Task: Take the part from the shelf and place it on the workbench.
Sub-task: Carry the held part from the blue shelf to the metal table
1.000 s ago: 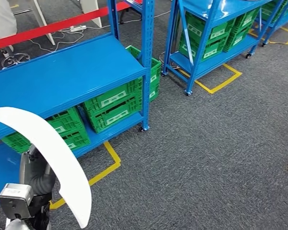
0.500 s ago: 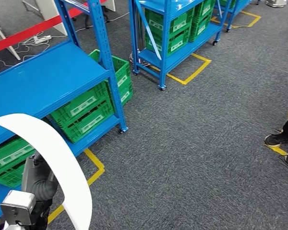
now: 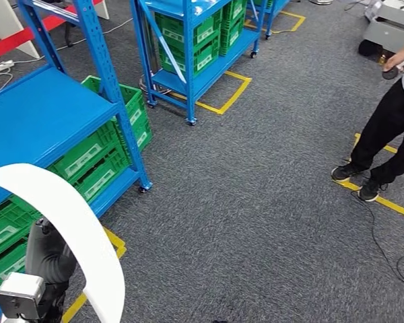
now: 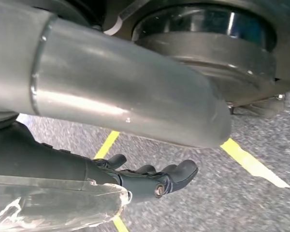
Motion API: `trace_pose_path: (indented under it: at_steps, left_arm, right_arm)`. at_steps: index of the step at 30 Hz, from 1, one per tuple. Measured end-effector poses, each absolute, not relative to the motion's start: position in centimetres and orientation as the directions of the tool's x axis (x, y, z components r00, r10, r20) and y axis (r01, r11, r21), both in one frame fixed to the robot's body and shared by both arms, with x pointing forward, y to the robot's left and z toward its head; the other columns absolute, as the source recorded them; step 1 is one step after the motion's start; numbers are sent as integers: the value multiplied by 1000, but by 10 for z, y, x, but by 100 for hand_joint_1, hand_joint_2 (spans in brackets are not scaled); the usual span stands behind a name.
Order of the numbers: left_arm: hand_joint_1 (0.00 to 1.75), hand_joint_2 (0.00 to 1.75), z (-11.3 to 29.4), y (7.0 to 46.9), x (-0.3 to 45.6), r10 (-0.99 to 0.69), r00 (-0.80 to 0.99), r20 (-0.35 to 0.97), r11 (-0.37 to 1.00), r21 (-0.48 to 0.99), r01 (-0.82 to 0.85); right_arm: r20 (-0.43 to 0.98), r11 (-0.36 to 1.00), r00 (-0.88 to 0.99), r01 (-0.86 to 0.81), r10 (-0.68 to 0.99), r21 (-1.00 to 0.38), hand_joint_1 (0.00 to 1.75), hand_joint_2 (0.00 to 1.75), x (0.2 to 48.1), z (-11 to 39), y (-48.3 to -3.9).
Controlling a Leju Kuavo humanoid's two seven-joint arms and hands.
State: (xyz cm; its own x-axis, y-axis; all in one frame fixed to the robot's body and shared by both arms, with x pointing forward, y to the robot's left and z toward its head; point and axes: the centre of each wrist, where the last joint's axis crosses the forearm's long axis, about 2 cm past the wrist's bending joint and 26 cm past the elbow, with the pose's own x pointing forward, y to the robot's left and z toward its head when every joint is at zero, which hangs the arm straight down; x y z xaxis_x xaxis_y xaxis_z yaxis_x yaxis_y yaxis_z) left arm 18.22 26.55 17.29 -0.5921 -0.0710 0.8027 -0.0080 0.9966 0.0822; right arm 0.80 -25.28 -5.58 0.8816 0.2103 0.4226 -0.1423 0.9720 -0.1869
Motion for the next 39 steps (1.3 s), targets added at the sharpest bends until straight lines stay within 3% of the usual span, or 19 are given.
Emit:
trace_pose_path:
  at_steps: [39]
  left_arm:
    - [164,175,171,270,176,-76,-574,815,996,35,-83]
  right_arm:
    - [406,964,880,-178,247,-200,0,0,6,-52,-251]
